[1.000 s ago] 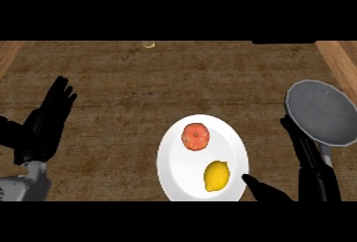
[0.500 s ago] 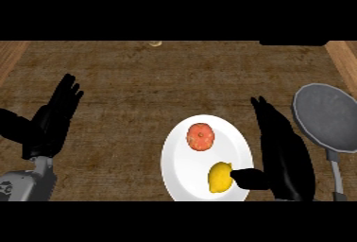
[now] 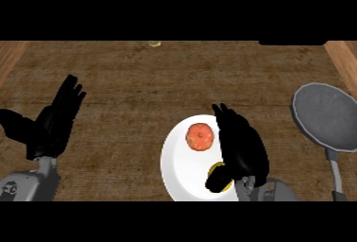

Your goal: Pick the squash from the plate and place it in the pan

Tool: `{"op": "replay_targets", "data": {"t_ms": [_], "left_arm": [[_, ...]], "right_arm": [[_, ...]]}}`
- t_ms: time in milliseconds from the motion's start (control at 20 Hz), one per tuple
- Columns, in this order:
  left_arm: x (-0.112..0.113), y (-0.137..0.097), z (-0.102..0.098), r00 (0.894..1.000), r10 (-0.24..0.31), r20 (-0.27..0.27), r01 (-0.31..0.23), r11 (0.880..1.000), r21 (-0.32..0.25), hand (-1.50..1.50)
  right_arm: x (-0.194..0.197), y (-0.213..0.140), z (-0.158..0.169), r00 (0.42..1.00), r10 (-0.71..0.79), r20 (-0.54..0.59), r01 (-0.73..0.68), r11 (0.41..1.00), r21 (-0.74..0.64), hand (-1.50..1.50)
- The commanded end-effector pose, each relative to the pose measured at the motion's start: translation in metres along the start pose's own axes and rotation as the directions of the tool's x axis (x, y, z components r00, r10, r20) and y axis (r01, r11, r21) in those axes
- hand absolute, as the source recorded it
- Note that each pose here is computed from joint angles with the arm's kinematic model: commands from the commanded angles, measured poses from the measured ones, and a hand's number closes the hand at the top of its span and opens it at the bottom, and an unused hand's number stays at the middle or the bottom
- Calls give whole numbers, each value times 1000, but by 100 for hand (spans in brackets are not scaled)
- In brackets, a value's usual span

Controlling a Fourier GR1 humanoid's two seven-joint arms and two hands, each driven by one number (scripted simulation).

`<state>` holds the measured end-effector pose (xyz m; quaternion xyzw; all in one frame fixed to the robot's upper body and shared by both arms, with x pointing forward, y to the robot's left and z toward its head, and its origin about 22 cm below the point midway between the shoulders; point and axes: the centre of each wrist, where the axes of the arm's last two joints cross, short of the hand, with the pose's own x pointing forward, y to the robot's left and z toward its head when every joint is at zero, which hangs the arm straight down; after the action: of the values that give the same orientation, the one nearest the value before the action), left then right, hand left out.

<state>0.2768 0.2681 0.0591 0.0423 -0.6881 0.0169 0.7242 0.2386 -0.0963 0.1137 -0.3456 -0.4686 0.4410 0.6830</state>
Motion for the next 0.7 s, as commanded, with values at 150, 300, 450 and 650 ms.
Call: {"op": "replay_targets", "data": {"t_ms": [150,300,450,650], "left_arm": [[11,7,-8,1000,-7,3,7,1000,7,0],[7,-6,-8,1000,9,4,-9,1000,14,0],[-7,-13,-8,1000,-1,-12,1,1000,24,0],[1,2,-12,1000,-12,0,12,1000,9,0]], "right_arm": [[36,10,-1,956,255,-145,-246,966,77,-150],[46,1,-5,942,280,-184,-276,960,49,-150],[44,14,-14,935,299,-190,-294,954,55,-150],[72,9,-7,944,284,-169,-283,959,27,-150]]}}
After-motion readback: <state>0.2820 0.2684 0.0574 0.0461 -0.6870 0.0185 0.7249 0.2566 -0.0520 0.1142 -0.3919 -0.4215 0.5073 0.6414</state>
